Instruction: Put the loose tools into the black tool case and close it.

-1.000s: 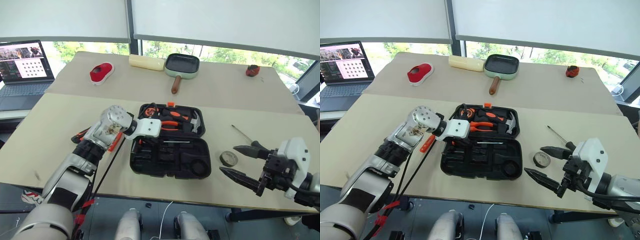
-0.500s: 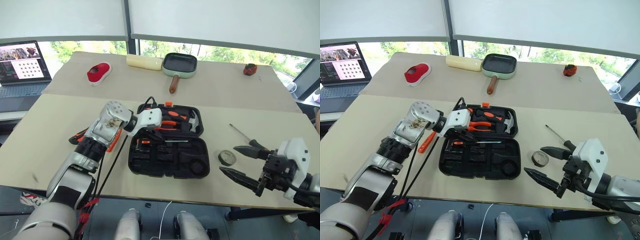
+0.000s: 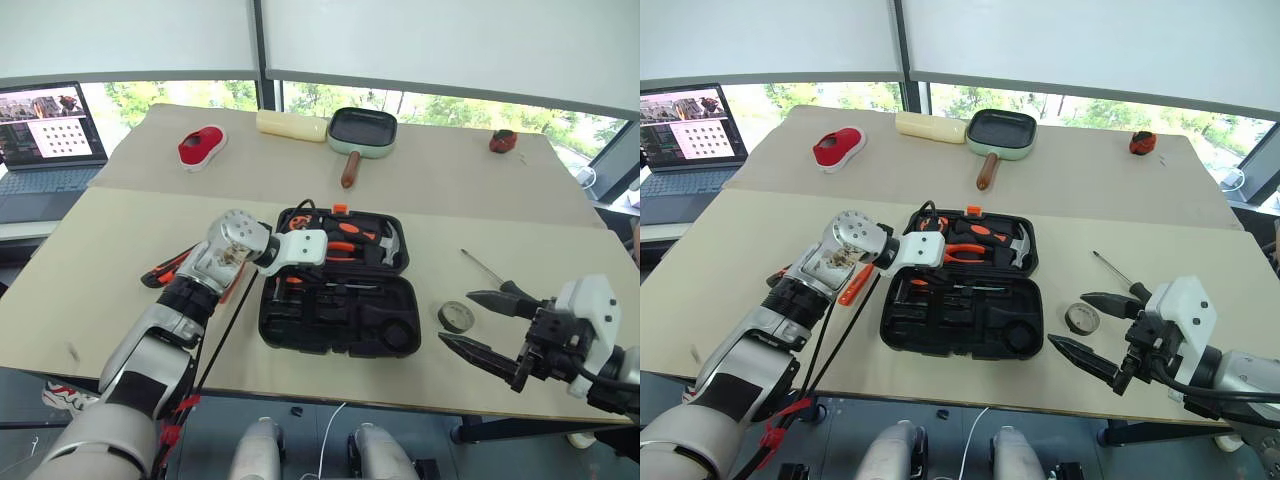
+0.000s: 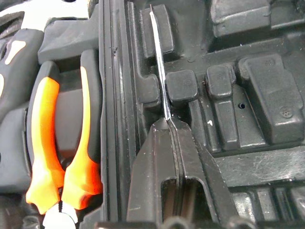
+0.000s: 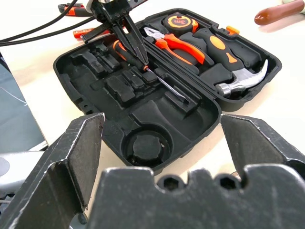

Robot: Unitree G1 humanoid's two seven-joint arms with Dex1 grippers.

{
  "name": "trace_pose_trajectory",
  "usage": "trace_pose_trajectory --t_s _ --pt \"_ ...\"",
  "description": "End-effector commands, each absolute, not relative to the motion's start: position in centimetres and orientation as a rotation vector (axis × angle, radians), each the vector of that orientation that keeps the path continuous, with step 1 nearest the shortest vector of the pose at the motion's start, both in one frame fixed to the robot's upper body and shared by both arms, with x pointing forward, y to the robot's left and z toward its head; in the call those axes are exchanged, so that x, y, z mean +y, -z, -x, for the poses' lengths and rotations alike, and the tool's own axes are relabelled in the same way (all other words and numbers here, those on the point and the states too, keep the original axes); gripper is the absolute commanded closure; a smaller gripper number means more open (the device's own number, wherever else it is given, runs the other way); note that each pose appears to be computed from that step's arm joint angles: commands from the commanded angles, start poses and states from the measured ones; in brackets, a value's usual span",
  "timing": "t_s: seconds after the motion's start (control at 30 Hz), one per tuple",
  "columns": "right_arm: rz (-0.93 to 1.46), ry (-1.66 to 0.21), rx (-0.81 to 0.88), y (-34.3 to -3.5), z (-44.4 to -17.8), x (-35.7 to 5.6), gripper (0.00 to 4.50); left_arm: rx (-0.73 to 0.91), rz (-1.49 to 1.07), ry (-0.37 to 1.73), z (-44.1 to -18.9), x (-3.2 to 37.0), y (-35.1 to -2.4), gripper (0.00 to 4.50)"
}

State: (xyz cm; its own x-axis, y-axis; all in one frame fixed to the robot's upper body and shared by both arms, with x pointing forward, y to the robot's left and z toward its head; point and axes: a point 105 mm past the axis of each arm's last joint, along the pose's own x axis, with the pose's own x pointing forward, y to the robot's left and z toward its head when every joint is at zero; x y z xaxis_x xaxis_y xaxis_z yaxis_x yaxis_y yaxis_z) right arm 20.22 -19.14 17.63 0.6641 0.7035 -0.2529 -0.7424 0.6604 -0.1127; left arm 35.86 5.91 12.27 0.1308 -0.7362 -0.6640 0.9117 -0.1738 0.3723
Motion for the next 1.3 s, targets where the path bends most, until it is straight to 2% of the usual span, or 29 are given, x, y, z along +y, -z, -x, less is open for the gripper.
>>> trace_pose_trajectory --t_s 0.03,0.1,0.2,0.3,0.43,0.5,0.53,0.57,0.87,1.13,1.3 --pt "0.25 -0.789 0.181 -17.9 -20.1 -19.6 0.0 0.271 -0.837 1.509 -35.5 6.0 -12.3 4.47" --pt "0.26 -0.738 0.191 -17.7 -20.3 -20.5 0.0 0.205 -0.718 1.511 -35.5 5.8 -14.3 4.47" --pt "0.257 -0.591 0.238 -16.8 -20.0 -23.7 0.0 0.097 -0.524 1.533 -34.8 6.5 -18.0 3.75" --pt "0.237 -0.427 0.294 -16.3 -18.6 -28.0 0.0 0.093 -0.362 1.63 -32.5 8.2 -21.1 2.61" --pt "0.25 -0.295 0.369 -15.7 -17.0 -32.5 0.0 0.153 -0.311 1.758 -28.8 9.3 -22.4 1.31" --pt "0.266 -0.261 0.394 -15.2 -17.6 -34.0 0.0 0.169 -0.294 1.791 -27.6 9.2 -22.5 0.49" --pt "0.272 -0.256 0.396 -15.0 -18.3 -34.6 0.0 0.171 -0.291 1.799 -27.2 9.1 -22.5 0.39" --pt "0.281 -0.253 0.396 -14.8 -19.2 -35.1 0.0 0.174 -0.285 1.807 -26.9 8.9 -22.4 0.03" --pt "0.294 -0.325 0.448 -12.5 -26.9 -36.3 0.0 0.16 -0.337 1.798 -25.2 8.4 -22.2 0.03" --pt "0.167 -0.406 0.495 -10.1 -29.8 -34.6 0.0 0.142 -0.353 1.745 -25.1 8.3 -22.0 0.03" --pt "0.154 -0.427 0.494 -9.5 -30.0 -34.2 1.39 0.143 -0.357 1.727 -25.5 8.5 -22.0 0.0"
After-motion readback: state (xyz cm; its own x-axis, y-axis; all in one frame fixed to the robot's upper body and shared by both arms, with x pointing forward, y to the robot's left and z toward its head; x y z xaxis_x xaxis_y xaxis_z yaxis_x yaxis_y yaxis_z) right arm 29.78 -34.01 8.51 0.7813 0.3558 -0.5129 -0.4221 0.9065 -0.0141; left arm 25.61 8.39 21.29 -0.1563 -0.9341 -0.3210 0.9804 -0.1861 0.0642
